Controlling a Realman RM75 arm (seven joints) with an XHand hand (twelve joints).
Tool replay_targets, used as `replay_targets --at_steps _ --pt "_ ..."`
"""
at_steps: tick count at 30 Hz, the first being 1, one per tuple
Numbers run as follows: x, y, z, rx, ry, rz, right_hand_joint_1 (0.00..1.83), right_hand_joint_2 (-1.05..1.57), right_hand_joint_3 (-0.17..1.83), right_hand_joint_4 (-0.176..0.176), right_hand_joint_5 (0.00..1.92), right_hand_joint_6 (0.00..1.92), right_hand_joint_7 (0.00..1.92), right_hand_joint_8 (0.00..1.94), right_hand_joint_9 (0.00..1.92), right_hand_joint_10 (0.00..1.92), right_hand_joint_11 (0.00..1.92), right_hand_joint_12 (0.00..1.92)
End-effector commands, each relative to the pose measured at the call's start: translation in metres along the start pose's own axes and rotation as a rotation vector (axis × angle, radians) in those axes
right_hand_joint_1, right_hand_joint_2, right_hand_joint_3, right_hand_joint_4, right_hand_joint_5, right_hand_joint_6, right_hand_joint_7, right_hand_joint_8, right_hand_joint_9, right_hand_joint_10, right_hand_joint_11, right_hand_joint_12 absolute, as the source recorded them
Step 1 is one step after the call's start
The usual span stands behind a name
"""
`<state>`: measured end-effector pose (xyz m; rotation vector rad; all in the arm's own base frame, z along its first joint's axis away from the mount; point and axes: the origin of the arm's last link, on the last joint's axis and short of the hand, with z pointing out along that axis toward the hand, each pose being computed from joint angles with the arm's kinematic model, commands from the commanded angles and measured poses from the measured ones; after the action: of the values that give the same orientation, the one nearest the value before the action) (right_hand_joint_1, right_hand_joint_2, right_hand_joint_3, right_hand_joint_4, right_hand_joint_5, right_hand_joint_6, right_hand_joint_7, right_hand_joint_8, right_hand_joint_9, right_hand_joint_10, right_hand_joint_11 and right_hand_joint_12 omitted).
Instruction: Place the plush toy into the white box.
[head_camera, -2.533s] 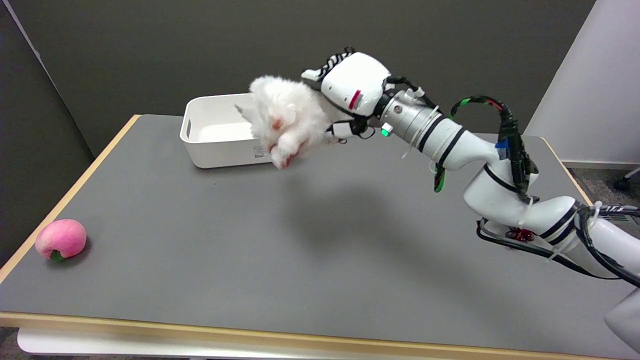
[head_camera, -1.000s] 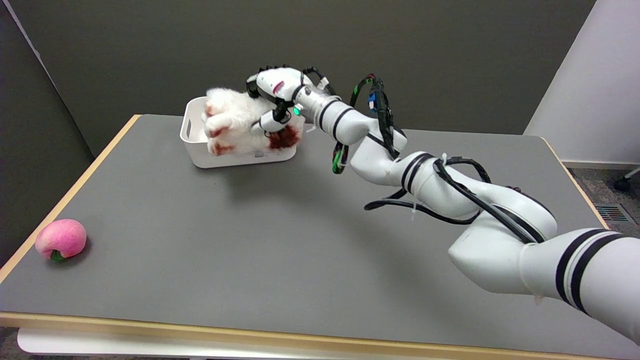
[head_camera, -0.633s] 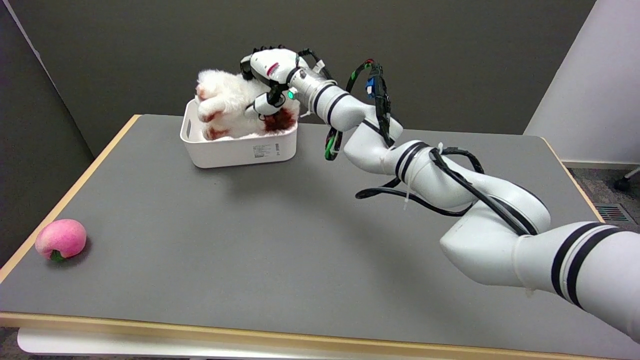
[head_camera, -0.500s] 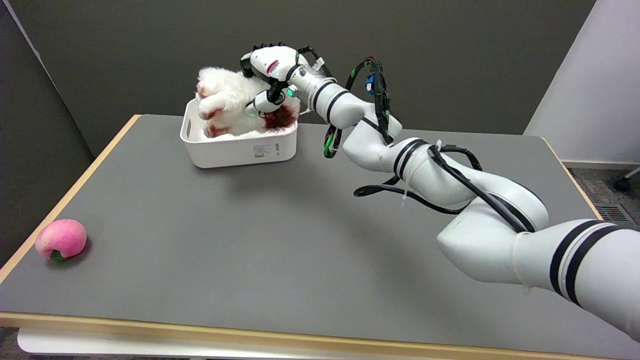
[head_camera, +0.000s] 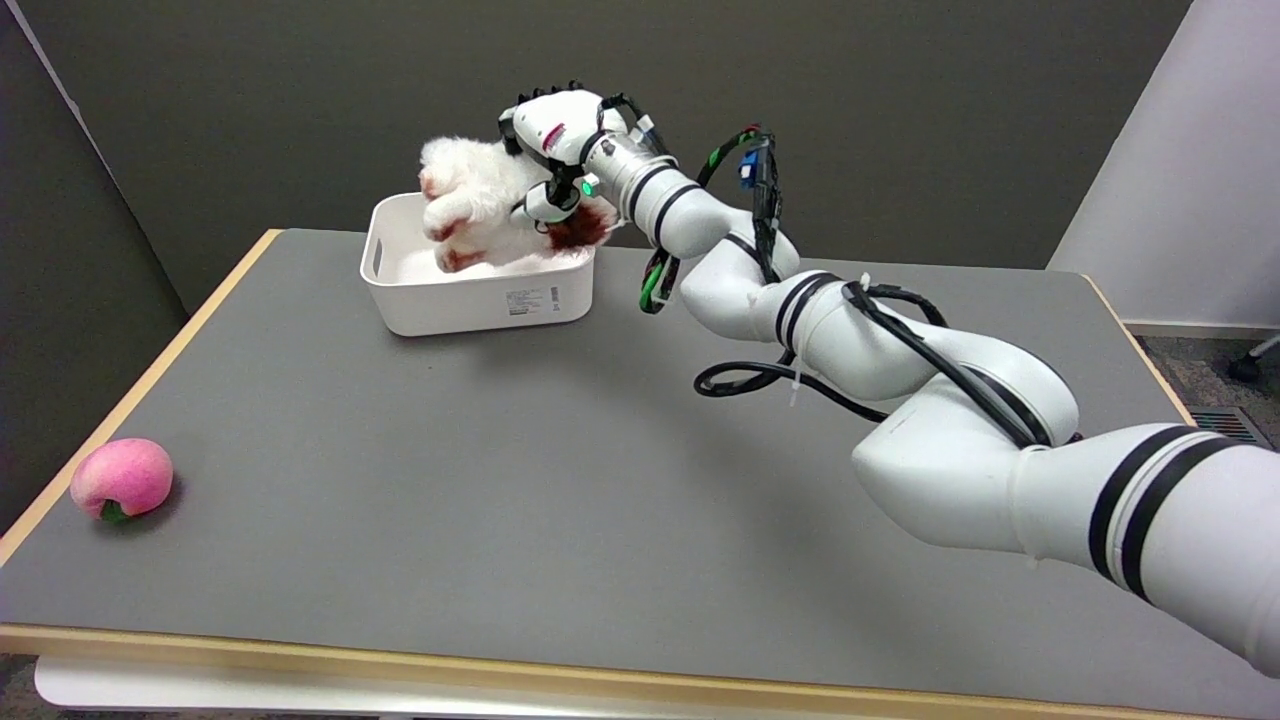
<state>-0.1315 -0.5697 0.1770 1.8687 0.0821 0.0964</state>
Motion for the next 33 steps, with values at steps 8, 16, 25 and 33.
replay_targets --at_steps 8,16,25,33 --pt "-0.002 0.017 -0.004 -0.105 0.057 -0.058 0.64 0.61 0.71 0.024 0.00 0.00 0.00 0.00 0.00 0.00 0.00 0.17" --pt "-0.004 0.011 -0.008 -0.077 0.069 -0.097 0.69 0.61 0.58 0.032 0.00 0.00 0.00 0.00 0.00 0.00 0.00 0.00" --pt "0.025 0.049 -0.048 -0.125 0.269 0.357 0.57 0.65 0.94 0.031 0.00 0.00 0.03 0.08 0.04 0.39 0.00 0.67" --pt "0.039 0.132 -0.127 -0.233 0.536 0.996 0.58 0.78 0.93 0.038 0.02 0.28 0.29 0.35 0.26 0.65 0.02 1.05"
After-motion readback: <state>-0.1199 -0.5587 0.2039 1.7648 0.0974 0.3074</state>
